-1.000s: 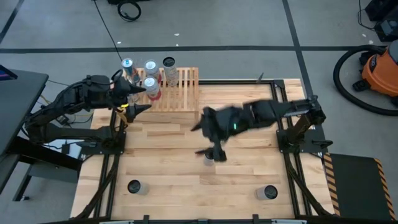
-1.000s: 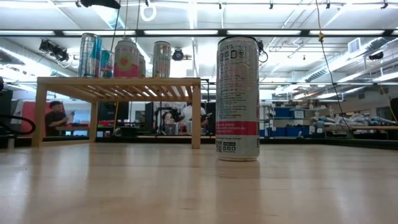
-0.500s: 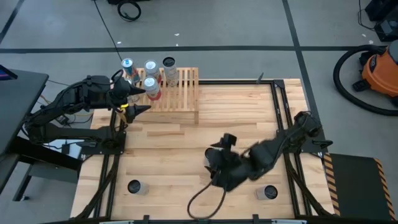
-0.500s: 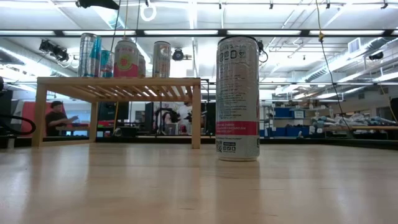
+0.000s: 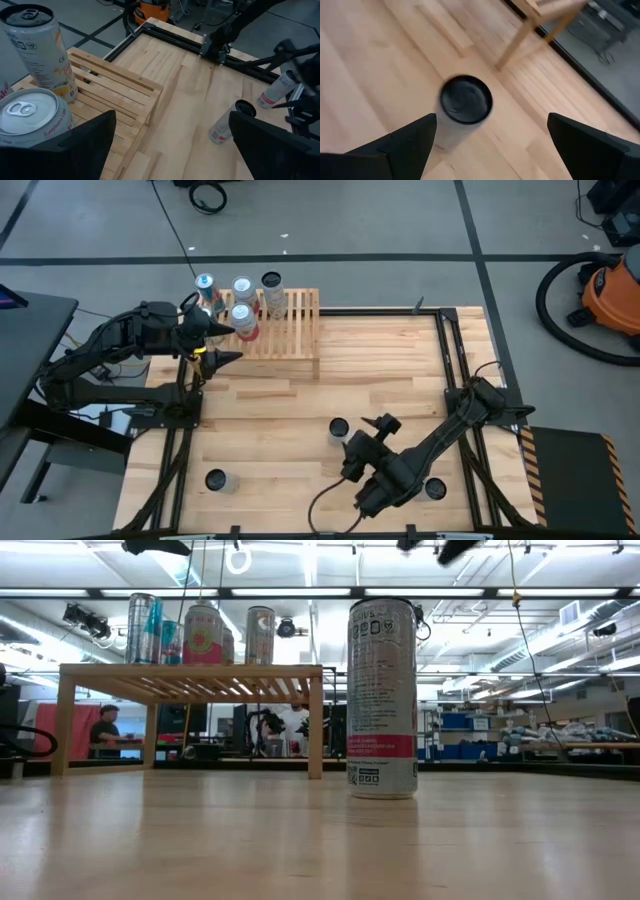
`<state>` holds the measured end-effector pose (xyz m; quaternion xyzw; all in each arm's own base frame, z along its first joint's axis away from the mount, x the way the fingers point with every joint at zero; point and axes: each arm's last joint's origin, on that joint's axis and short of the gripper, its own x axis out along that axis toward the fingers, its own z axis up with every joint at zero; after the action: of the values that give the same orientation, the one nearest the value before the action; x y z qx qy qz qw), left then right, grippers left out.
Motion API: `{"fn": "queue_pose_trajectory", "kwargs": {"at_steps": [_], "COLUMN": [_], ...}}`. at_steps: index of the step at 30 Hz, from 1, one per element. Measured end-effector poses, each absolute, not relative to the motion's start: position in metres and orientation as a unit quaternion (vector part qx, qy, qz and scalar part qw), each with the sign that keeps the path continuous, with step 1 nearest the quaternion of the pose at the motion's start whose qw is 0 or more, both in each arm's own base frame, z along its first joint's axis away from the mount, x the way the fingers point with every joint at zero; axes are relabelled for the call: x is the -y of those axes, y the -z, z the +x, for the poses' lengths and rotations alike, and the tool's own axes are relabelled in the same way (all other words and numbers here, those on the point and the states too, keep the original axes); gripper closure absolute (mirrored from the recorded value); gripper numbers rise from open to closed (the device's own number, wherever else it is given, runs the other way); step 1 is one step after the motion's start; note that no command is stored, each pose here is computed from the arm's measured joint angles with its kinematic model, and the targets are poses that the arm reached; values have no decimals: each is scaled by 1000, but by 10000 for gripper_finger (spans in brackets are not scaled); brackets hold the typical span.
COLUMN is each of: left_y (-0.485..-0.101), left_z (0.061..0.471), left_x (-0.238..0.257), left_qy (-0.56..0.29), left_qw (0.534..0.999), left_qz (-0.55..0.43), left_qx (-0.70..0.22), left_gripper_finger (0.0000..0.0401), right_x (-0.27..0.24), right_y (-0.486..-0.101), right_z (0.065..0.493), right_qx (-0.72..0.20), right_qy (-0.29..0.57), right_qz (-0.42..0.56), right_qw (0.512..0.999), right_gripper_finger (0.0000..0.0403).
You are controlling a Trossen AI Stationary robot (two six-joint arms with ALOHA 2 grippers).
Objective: Place canned beverage on shelf
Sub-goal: Put the top white and pink soda can on the shelf
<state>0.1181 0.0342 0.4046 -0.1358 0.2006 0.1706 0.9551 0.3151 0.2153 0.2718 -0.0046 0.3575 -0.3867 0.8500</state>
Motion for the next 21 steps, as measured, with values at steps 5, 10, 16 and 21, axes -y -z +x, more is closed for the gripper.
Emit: {"fn": "queue_pose_trajectory", "kwargs": {"at_steps": [5,10,16,21], "left_y": [-404,-404,-404,-404], "left_z": [118,118,118,118], "left_x": [-34,-34,-34,-34], "left_qy": [-172,-172,-172,-173], "left_qw": [953,954,954,954], "left_qz": [-145,-144,-143,-144], "left_qx": [-201,-201,-201,-201], "left_gripper_finger": [12,12,12,12], "right_x": [-214,-222,-232,-231], "right_y": [-251,-247,-247,-239], "right_z": [307,299,293,294], "right_qx": [-344,-353,-340,-296], "right_qy": [423,426,418,419], "right_qz": [35,75,87,76], "right_qw": [838,830,838,855], "right_gripper_finger": [11,11,11,11]}}
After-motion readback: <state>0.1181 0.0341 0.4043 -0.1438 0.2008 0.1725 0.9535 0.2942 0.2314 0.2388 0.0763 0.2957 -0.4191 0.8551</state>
